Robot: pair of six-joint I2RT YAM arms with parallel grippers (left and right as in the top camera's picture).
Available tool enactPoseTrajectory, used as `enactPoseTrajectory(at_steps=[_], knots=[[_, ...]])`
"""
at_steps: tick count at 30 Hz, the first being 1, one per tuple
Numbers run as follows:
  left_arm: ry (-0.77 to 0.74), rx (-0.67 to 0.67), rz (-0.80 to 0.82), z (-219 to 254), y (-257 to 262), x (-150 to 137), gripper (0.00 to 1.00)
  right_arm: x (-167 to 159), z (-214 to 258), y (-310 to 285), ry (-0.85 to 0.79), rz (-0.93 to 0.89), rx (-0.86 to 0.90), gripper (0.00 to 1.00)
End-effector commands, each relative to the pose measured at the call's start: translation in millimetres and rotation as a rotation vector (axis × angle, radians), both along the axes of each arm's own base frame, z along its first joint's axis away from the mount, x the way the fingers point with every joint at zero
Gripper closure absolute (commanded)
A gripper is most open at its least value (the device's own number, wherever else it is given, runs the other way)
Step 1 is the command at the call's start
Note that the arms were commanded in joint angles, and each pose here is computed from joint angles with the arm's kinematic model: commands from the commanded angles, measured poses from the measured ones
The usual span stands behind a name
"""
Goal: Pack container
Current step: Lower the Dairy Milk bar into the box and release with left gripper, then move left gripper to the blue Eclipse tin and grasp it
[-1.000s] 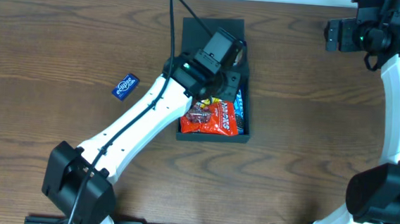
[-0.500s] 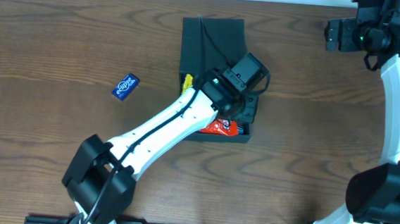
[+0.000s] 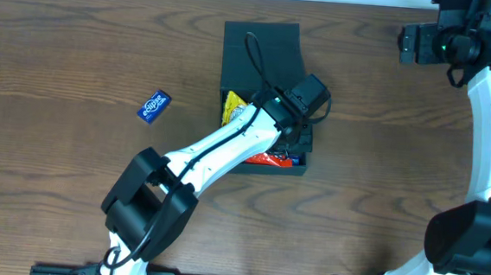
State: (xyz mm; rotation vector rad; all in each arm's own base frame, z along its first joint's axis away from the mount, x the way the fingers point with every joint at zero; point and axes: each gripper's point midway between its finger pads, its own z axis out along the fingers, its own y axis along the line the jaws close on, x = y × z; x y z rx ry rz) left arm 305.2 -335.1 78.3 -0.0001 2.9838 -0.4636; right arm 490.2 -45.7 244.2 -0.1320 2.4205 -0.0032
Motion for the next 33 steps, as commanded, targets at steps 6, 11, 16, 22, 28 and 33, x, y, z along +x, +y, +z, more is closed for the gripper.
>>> enactPoseTrajectory(at_steps=[6,11,16,22,28,33], knots=[[0.044,-0.027,-0.014,-16.6,-13.3,-6.1,0.94,-4.3,1.9,-2.1,0.003,-0.015,0.007,0.01],[0.038,-0.037,-0.017,-16.3,-15.8,-4.7,0.24,-4.4,1.8,-2.2,0.003,-0.015,0.007,0.01],[0.007,-0.132,-0.006,16.8,-18.7,11.4,0.31,-3.5,2.5,-2.3,-0.001,-0.015,0.006,0.01],[-0.231,-0.187,-0.075,94.2,-7.0,38.8,0.36,-1.6,4.2,-2.6,-0.012,-0.015,0.005,0.01],[-0.619,0.063,-0.004,183.1,79.2,71.4,0.29,-0.7,5.1,-2.6,-0.017,-0.015,0.004,0.01],[-0.727,0.364,0.138,214.8,171.4,79.5,0.25,-0.2,5.5,-2.2,-0.02,-0.013,0.006,0.01]])
